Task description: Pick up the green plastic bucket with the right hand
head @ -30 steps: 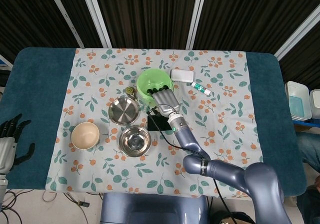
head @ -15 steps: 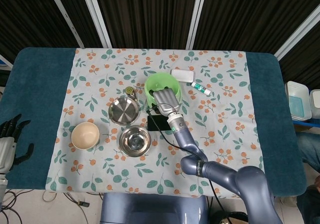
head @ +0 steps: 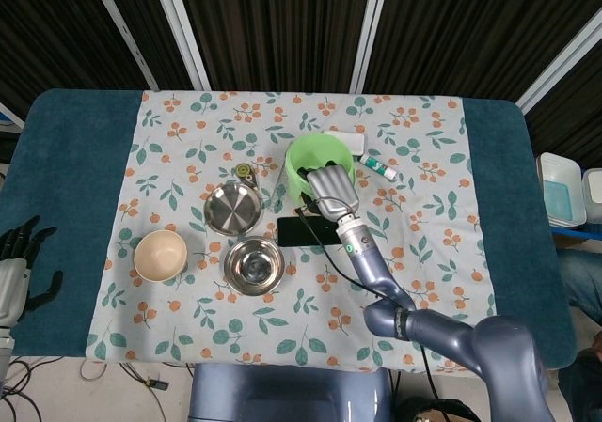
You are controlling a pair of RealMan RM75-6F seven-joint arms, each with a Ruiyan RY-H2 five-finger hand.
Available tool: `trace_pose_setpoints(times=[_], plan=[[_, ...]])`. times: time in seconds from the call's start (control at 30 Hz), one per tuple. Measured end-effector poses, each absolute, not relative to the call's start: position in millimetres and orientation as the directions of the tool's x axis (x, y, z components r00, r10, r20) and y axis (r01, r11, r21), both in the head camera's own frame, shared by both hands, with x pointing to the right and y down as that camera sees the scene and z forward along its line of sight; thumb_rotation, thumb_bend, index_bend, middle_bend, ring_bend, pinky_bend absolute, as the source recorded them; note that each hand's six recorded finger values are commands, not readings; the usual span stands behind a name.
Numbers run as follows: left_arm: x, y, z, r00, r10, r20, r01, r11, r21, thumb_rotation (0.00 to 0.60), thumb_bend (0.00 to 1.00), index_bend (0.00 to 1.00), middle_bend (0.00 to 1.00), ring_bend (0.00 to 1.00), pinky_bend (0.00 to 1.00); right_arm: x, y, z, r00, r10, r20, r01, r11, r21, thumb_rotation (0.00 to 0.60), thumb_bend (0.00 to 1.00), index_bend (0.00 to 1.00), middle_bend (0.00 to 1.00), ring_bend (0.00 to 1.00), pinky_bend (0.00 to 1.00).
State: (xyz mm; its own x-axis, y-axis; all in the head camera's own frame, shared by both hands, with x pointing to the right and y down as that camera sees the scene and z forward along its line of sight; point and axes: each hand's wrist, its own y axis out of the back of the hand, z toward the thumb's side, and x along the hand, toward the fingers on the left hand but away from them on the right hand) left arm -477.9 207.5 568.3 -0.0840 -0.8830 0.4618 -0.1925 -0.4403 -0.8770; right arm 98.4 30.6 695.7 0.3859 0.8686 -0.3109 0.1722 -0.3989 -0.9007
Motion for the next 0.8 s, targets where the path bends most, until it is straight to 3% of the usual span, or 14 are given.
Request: trace_pose_setpoints(times=[0.37,0.8], plan=[[-477.2,208.9,569.3,-0.087,-0.883,0.462,-0.179,-0.442,-0.879,0.6,0.42,0.14,0.0,0.0,0.0,165.0,35.0,626.4,0.4,0.907,-0.134,0.25,-0.249,-0.936,0.6,0.52,0.51,0.6,0.66,0.44],[-473.9,210.6,571.4,-0.072,-0.887,0.456,-0.16,-0.441,-0.883,0.6,0.42,0.14,0.0,0.0,0.0,265.6,73.1,541.5,0.369,0.929,0.025,0.318,-0.101,-0.943,0.6,0.52,0.52,0.61,0.67,0.44]])
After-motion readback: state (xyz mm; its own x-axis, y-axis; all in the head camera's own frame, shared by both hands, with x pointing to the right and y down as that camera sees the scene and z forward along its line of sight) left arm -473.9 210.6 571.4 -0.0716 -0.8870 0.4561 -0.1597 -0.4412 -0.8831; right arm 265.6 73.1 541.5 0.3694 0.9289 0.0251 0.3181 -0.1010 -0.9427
